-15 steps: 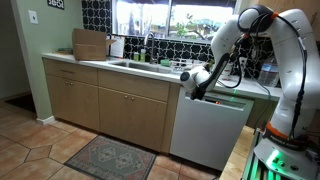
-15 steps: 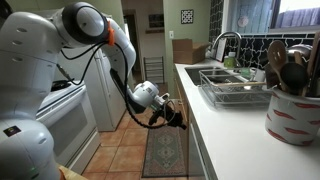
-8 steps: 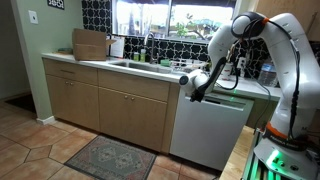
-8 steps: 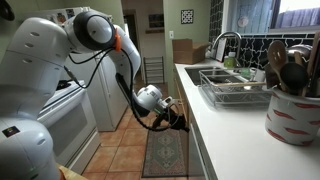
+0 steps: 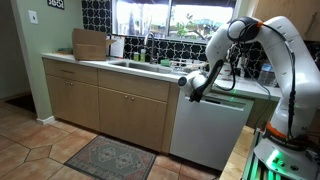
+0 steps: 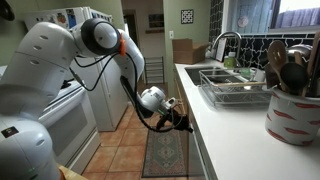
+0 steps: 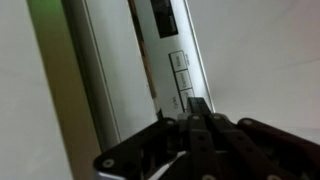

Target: Push the second button from the left on the dish washing machine

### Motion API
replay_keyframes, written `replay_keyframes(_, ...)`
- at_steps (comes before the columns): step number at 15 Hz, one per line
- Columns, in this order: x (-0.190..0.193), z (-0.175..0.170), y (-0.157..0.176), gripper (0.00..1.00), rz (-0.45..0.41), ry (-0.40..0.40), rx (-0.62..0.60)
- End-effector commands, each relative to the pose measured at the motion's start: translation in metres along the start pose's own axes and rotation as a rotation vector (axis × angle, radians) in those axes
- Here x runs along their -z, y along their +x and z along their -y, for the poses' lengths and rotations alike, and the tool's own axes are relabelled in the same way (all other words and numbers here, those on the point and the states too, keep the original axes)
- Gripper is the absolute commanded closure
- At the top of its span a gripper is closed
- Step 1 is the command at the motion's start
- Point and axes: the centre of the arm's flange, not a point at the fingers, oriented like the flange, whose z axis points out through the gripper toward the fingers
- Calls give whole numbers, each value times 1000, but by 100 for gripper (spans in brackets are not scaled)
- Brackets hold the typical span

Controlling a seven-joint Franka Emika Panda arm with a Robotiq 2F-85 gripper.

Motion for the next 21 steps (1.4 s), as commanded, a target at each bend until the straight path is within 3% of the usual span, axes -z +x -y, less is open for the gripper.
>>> replay_keyframes(1,-15,5,5,100,8,-22,3)
replay_keyframes(12,-26,9,11,100,13,-18,9)
replay_keyframes(21,-32,-3,23,100,54,38,7)
